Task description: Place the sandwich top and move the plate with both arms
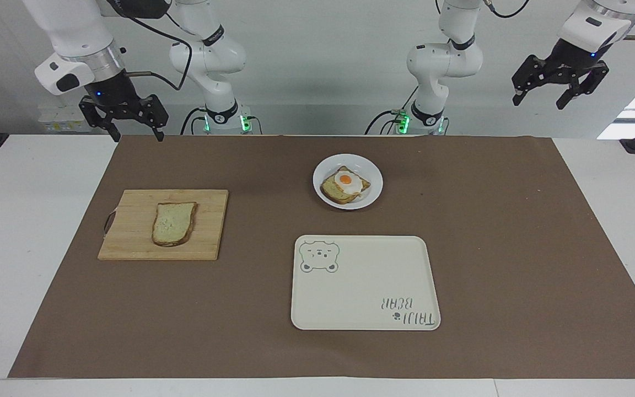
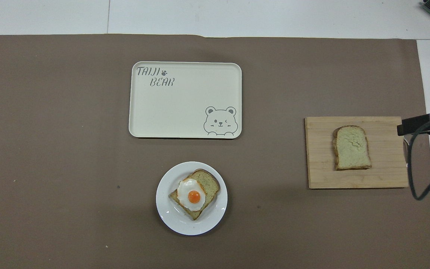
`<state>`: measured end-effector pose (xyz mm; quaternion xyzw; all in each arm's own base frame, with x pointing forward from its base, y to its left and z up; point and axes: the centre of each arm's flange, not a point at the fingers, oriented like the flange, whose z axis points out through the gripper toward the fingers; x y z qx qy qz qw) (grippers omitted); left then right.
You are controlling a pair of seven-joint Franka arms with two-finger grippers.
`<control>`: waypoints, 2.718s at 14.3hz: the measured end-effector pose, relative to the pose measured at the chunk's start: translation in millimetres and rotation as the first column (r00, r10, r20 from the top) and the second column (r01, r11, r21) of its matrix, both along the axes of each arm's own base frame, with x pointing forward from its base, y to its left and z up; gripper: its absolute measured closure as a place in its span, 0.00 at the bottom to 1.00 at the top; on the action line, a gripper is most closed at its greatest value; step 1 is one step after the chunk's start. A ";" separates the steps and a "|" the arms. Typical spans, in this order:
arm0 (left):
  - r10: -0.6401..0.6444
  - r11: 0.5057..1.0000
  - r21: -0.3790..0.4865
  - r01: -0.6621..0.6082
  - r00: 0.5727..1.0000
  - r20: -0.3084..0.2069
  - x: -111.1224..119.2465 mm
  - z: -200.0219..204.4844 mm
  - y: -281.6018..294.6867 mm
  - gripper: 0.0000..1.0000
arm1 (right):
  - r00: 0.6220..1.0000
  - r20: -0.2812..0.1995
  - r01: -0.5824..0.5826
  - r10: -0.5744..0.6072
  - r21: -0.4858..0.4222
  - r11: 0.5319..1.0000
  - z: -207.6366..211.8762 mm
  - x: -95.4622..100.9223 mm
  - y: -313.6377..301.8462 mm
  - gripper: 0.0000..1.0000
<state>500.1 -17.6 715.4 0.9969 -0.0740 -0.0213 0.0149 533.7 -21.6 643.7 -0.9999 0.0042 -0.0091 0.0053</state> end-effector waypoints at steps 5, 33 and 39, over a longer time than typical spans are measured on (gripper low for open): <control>0.000 1.000 0.000 0.000 1.000 0.000 0.0 0.0 0.0 0.00 | 1.000 0.000 0.000 0.000 0.000 1.000 0.0 0.0 0.0 0.00; 0.000 1.000 0.000 0.000 1.000 0.000 0.0 0.0 0.0 0.00 | 0.999 -0.041 0.024 -0.024 0.003 1.000 -94.3 -1.9 -12.2 0.00; 0.000 1.000 0.000 0.000 1.000 0.000 -0.1 0.1 0.0 0.00 | 0.999 -0.041 0.034 -0.034 -0.002 0.999 -164.6 19.7 -38.1 0.00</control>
